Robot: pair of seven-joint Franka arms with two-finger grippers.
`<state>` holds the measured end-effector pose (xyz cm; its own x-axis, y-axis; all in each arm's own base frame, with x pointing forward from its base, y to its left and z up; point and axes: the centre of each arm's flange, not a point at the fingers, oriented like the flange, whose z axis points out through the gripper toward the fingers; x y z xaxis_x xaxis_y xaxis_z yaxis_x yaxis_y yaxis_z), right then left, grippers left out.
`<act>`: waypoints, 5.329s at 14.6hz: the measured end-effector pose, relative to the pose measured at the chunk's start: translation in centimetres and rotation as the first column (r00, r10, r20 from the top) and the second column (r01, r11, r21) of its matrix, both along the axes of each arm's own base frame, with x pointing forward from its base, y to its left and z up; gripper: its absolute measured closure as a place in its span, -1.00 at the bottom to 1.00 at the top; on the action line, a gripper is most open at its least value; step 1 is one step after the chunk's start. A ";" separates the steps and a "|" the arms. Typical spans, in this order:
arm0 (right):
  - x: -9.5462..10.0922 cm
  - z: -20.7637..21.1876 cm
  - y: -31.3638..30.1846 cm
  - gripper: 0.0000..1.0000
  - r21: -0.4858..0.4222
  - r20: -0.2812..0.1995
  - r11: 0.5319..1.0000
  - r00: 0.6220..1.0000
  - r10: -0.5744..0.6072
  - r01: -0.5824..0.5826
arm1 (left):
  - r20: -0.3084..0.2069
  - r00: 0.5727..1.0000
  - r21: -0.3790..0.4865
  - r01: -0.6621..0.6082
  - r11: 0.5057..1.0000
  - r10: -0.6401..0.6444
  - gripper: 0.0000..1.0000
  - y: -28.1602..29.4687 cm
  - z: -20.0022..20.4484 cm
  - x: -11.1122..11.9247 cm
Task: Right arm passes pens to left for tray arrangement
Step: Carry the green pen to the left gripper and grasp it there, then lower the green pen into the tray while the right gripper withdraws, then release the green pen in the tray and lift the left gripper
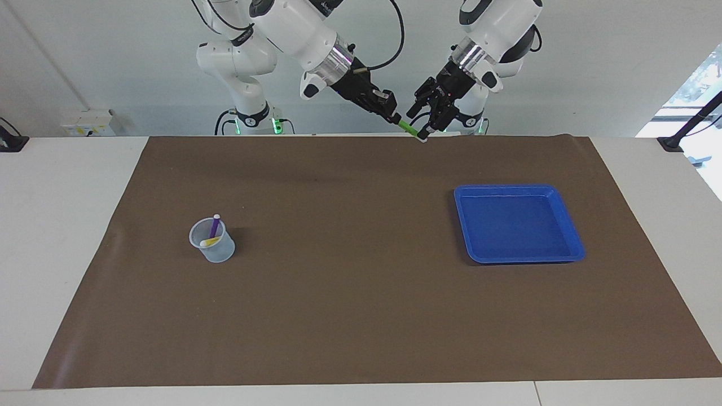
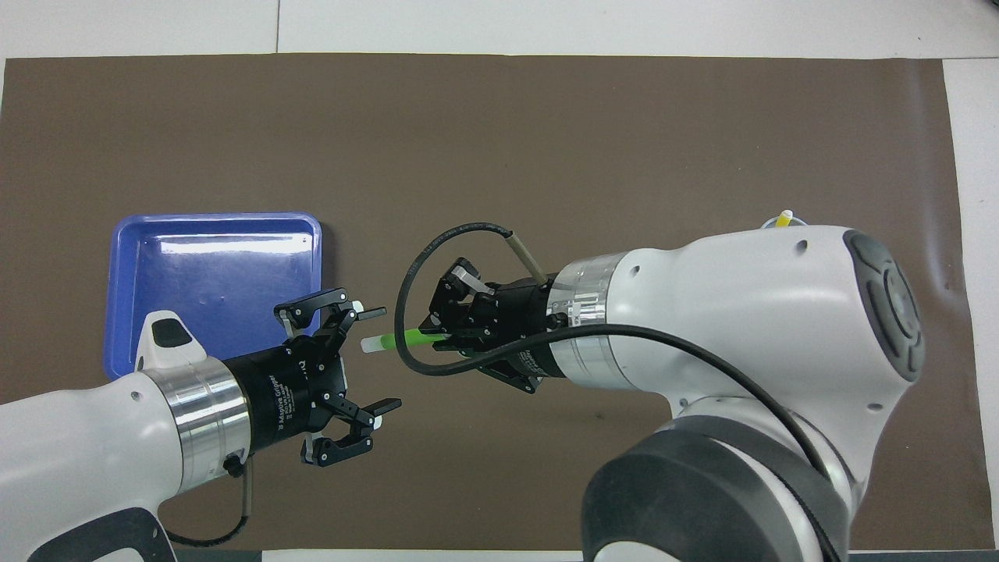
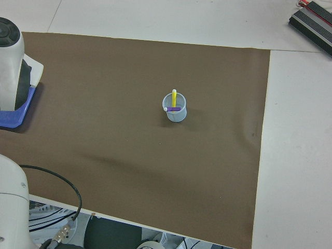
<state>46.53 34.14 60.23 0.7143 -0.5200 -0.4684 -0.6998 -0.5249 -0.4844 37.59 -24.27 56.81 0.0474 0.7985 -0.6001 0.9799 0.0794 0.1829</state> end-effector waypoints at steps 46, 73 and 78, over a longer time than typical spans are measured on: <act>7.9 -7.2 -24.9 -0.97 -0.711 0.138 0.594 0.754 0.643 -0.376 | 0.060 0.487 0.501 0.740 0.448 -0.871 0.65 13.3 -14.1 10.7; 12.4 -21.2 -35.2 0.67 -0.772 0.134 0.507 0.681 0.720 -0.384 | -0.142 -0.048 0.509 0.853 -0.115 -0.989 -1.00 18.9 -26.2 18.7; 12.4 -21.1 -35.3 0.67 -0.773 0.136 0.507 0.681 0.720 -0.382 | -0.126 -0.035 0.466 0.880 -0.090 -0.991 -1.00 19.0 -22.9 19.4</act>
